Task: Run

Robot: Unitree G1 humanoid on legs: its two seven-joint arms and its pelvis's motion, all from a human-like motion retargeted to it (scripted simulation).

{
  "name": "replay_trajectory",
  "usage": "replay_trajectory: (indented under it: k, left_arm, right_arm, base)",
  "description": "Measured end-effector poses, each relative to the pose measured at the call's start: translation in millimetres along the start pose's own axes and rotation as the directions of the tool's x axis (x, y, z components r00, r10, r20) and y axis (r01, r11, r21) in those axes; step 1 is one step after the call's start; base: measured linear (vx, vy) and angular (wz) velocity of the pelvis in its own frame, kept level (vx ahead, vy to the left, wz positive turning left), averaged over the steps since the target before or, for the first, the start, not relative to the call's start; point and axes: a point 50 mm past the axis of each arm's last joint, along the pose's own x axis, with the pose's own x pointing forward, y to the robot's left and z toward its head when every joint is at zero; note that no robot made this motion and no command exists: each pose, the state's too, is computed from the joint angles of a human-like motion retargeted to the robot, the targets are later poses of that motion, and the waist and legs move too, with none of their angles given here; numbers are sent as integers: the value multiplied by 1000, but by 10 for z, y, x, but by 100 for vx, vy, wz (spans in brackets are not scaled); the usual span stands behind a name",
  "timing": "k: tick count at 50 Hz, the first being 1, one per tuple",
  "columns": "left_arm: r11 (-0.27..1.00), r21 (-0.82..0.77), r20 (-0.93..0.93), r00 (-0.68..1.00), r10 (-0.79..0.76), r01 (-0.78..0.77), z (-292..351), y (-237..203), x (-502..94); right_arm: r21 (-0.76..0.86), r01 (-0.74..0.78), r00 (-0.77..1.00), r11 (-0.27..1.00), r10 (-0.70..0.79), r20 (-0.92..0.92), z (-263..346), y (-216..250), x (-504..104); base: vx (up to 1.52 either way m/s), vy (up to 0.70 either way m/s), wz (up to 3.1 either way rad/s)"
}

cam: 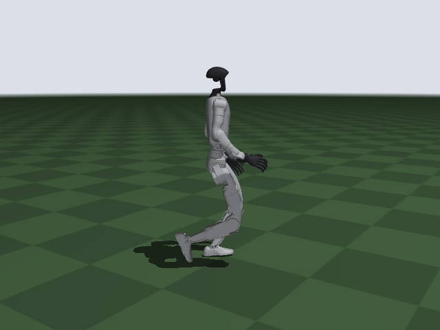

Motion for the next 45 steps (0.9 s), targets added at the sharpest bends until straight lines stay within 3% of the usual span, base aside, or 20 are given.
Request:
replay_trajectory:
  k: [6, 15, 20, 27, 32, 38, 45]
  left_arm:
    - [995, -9, 230, 968, 98, -98, 776, 187, 334]
    - [997, -60, 447, 891, 76, -55, 1313, 172, 322]
    - [998, -53, 352, 935, 32, -14, 1022, 23, 263]
    - [997, 2, 2, 997, -73, 73, 211, -201, 134]
    - [986, 6, -143, 976, -162, 164, -258, -273, -112]
    - [986, -24, -163, 972, -169, 168, -395, -217, -217]
    - [998, 38, -2, 999, -52, 52, 2, -26, 13]
  right_arm:
    - [-17, -63, 989, 998, 61, -132, -259, 152, -156]
    - [-17, -43, 979, 999, 38, -203, -458, 19, -315]
    - [-31, 3, 987, 1000, -8, -163, -399, -82, -239]
    - [-84, 90, 996, 992, -88, 25, 18, -323, 236]
    - [-24, 144, 983, 989, -140, 120, 263, -394, 354]
    - [8, 118, 986, 993, -118, 121, 268, -328, 314]
    - [-16, -23, 999, 1000, 22, -34, -57, 41, 6]
  base:
    - [0, 1, 2]
    - [0, -2, -4]
    - [0, -1, -2]
    - [-1, -3, 6]
    - [0, 0, 0]
    - [1, 2, 13]
    - [-1, 0, 23]
